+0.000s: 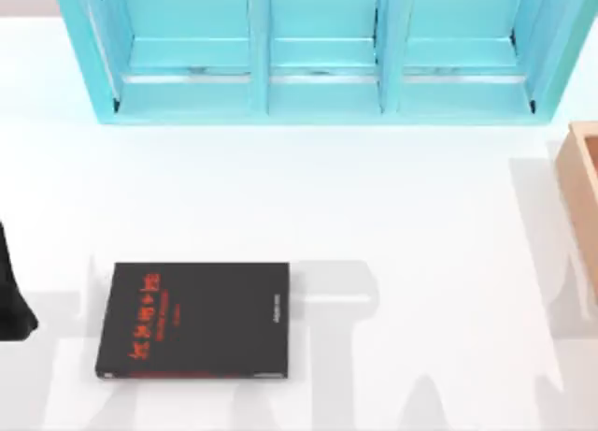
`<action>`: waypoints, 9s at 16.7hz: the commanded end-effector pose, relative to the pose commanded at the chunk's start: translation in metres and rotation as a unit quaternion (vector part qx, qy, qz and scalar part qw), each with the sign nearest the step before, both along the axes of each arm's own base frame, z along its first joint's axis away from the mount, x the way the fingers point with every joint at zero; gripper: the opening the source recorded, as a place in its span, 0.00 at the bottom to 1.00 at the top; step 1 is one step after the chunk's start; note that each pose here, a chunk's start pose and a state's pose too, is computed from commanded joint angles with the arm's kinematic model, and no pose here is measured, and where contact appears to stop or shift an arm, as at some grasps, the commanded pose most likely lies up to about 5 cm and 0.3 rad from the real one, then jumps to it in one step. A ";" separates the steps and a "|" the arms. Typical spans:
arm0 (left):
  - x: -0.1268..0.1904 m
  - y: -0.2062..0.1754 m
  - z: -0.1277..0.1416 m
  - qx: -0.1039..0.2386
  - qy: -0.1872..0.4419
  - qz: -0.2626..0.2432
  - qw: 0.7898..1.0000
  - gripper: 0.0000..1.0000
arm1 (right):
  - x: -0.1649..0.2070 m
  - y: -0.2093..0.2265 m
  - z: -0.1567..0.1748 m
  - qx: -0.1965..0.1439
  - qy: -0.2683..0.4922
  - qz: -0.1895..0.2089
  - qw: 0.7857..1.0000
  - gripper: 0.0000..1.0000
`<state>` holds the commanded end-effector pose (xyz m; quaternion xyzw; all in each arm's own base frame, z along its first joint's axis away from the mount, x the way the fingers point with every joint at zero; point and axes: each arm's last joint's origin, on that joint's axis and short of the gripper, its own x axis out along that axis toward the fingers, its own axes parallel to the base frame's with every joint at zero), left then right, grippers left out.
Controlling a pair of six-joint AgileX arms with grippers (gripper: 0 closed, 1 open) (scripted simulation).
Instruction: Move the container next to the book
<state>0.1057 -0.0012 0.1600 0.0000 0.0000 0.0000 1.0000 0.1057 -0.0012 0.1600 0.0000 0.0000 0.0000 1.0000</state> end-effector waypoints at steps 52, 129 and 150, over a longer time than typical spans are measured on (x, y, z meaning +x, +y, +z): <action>0.341 0.189 0.004 0.502 0.496 -0.508 0.494 1.00 | 0.000 0.000 0.000 0.000 0.000 0.000 1.000 1.00; 0.183 -0.027 0.069 0.004 0.709 -0.008 0.705 0.00 | 0.000 0.000 0.000 0.000 0.000 0.000 1.000 1.00; 0.181 -0.028 0.004 0.005 0.708 -0.009 0.706 0.53 | 0.000 0.000 0.000 0.000 0.000 0.000 1.000 1.00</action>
